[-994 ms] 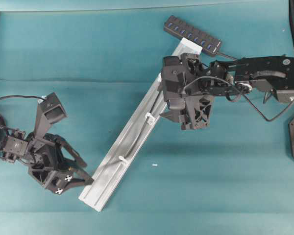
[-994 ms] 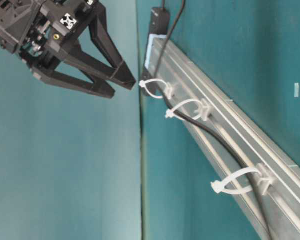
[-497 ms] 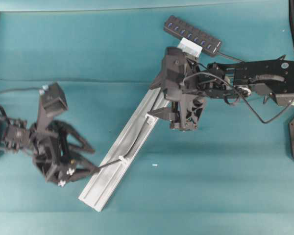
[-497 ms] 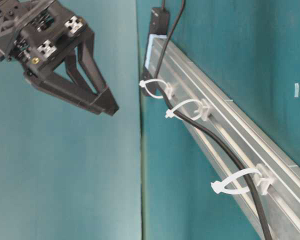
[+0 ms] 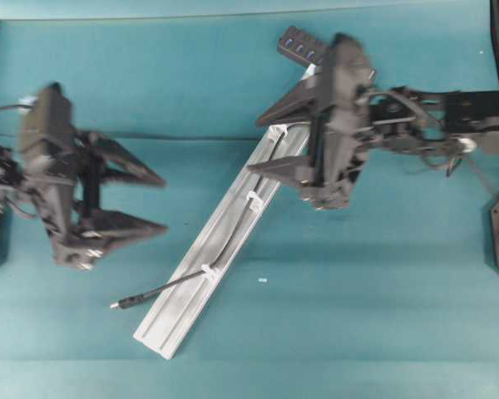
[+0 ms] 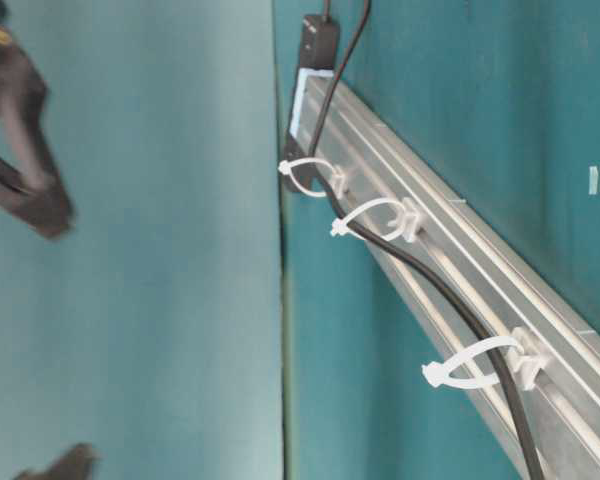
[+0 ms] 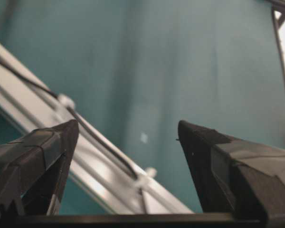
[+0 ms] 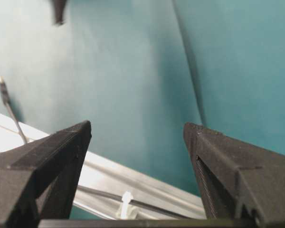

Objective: Pass the USB cable through three rings with both arms.
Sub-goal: 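Open the left gripper, dropping the plug on the rail, and withdraw both arms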

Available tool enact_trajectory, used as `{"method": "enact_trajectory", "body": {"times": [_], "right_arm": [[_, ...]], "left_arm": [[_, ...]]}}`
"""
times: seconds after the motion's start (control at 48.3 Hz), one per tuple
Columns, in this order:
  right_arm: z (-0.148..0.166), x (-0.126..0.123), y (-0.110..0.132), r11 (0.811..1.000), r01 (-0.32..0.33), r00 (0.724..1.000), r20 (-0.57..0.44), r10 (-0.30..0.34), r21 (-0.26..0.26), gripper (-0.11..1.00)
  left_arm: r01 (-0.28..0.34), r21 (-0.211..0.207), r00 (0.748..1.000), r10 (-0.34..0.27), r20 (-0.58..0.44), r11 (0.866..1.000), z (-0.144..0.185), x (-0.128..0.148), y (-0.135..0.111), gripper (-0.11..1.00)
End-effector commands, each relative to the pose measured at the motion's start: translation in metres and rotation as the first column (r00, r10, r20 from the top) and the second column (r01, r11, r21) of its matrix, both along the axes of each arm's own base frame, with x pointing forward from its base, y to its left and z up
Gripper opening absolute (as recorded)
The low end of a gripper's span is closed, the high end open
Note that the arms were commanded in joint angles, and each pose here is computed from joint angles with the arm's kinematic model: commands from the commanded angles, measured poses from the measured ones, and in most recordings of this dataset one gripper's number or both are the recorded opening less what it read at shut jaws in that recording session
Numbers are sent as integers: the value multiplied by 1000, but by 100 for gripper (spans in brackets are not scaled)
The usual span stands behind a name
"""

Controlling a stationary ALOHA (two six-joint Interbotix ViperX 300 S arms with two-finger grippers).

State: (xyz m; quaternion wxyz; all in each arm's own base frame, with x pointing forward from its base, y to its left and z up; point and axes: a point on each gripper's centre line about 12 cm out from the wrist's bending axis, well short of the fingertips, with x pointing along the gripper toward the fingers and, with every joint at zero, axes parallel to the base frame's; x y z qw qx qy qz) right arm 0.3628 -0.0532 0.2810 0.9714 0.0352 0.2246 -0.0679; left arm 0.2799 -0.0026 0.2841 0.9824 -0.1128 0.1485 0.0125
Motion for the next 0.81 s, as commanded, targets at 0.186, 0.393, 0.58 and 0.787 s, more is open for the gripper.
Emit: {"method": "enact_trajectory", "body": {"times": [0.186,0.393,0.58,0.787], "right_arm": [[28,-32,7,1000,13,985,172,-11,-14,85],[38,-65,13,999,18,961,277,-9,-31,85],[39,-89,26,1000,-19,960,278,23,-15,85],[39,-101,37,996,-44,960,279,21,78,85]], "left_arm": [[-12,103,970,-13,244,995,63,-46,5,91],[-25,103,950,-9,313,994,79,-64,6,91],[-29,122,940,-14,341,992,88,-76,5,91],[-28,145,948,-20,316,989,86,-78,6,91]]}}
